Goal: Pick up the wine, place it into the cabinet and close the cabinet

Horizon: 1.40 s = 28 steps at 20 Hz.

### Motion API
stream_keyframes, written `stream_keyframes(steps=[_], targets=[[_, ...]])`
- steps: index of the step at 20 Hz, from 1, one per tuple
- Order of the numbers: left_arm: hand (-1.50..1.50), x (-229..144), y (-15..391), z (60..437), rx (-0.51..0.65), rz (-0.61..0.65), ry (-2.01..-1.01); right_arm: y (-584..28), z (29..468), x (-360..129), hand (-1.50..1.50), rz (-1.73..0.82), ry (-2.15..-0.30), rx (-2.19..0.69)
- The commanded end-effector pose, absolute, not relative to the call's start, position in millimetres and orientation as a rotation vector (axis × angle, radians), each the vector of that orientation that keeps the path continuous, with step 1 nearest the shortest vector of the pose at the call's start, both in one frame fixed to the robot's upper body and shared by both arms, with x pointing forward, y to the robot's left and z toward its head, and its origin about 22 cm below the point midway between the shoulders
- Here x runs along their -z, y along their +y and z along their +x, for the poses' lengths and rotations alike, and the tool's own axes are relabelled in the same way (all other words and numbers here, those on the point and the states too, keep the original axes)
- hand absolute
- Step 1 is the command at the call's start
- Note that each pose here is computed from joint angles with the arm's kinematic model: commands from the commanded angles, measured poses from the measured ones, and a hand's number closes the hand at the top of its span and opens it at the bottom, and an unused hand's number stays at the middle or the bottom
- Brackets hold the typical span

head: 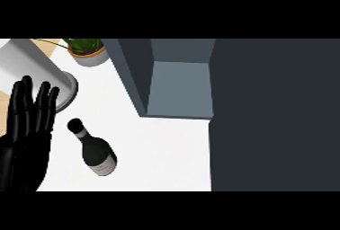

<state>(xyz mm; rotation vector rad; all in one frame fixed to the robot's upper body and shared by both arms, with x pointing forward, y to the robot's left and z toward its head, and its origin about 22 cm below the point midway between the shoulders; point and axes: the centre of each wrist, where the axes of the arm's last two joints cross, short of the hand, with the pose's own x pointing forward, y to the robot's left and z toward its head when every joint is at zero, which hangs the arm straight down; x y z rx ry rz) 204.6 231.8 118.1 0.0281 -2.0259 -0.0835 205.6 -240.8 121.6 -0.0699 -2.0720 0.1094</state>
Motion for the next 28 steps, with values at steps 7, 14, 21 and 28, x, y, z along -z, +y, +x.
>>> stream_keyframes(steps=[7,14,21,28], targets=[[-1.5,-100.5,185.7,209.4,-0.23,0.143,-1.728,-227.3,179.4,-122.3,-1.5,0.259,-1.97,-0.256],[-1.5,-152.0,121.4,218.3,-0.308,0.108,-1.73,-240.5,156.9,-147.1,-1.5,0.266,-1.928,-0.297],[-1.5,-170.5,81.7,209.1,-0.328,0.096,-1.734,-241.3,166.3,-152.4,-1.5,0.27,-1.925,-0.265],[-1.5,-178.2,75.5,210.7,-0.346,0.137,-1.745,-228.8,139.8,-185.9,-1.5,0.268,-1.938,-0.272]])
